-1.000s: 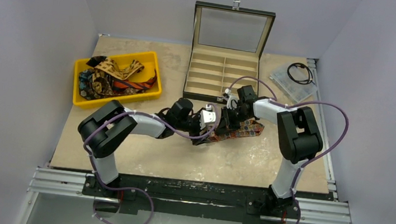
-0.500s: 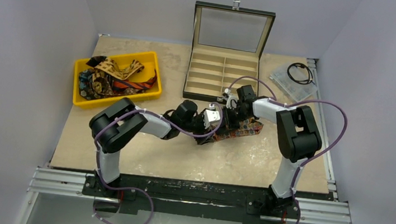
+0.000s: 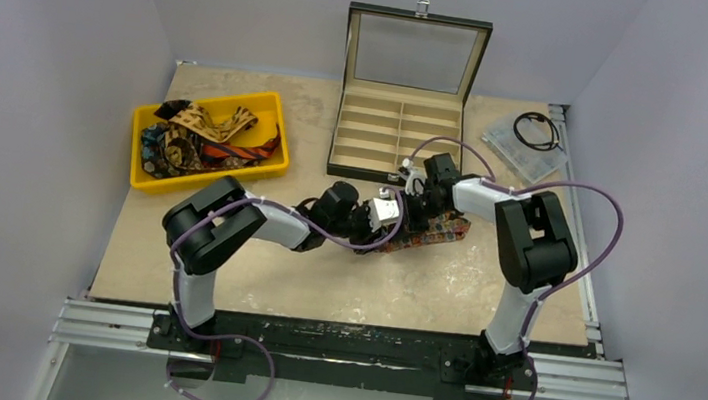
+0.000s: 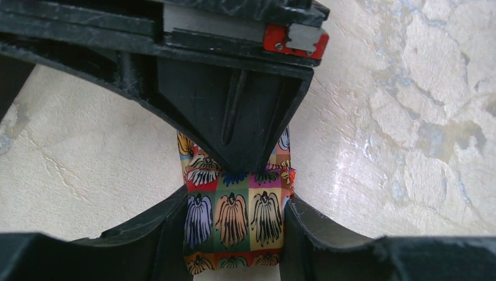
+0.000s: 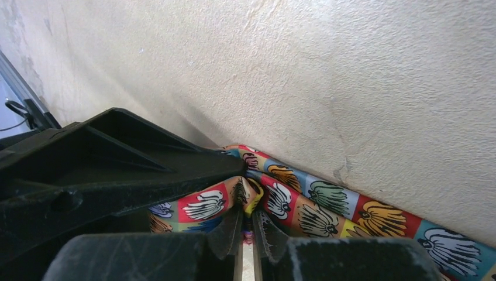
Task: Roll the ties
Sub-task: Roll the tie at the center of the board.
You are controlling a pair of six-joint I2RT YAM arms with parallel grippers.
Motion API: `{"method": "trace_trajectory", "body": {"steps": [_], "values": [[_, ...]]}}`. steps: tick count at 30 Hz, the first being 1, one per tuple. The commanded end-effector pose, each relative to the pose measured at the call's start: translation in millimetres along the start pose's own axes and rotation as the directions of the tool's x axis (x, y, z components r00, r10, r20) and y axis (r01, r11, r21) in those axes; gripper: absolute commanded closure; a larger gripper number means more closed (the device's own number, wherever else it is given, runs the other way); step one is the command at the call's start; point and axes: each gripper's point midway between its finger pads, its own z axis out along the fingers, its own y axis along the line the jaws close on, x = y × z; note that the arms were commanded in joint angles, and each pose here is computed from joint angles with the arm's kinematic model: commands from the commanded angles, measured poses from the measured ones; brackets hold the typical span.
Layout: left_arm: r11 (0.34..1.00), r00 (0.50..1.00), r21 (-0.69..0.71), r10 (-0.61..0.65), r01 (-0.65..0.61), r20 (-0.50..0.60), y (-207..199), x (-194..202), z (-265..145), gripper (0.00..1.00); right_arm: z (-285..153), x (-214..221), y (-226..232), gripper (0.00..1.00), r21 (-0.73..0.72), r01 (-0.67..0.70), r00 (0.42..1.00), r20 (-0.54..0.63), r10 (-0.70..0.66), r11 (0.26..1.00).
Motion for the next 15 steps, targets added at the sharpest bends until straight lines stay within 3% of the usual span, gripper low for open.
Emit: {"method": "trace_trajectory", "body": {"steps": [1, 5, 11, 15], "values": [[0.997, 0.978, -0.01, 0.073, -0.076, -0.193, -3.6, 46.5, -18.8, 0.79, -3.8, 19.2, -1.3, 0.9, 0.04, 0.062, 0.997, -0.049, -0.06, 0.997], [0.991, 0.96, 0.069, 0.127, -0.114, -0.248, -18.3, 62.9, -35.0, 0.8, -26.4, 14.8, 12.0, 0.81, -0.001, 0.098, 0.995, -0.017, -0.098, 0.995], [0.978, 0.944, 0.187, 0.149, -0.096, -0.294, -36.9, 71.3, -43.2, 0.82, -35.9, 2.6, 11.6, 0.78, -0.037, 0.107, 0.994, 0.013, -0.107, 0.994], [0.982, 0.936, 0.168, 0.136, -0.085, -0.324, -31.7, 71.7, -42.3, 0.82, -33.6, 2.5, 19.3, 0.72, -0.091, 0.078, 0.997, 0.004, -0.078, 0.993]]}}
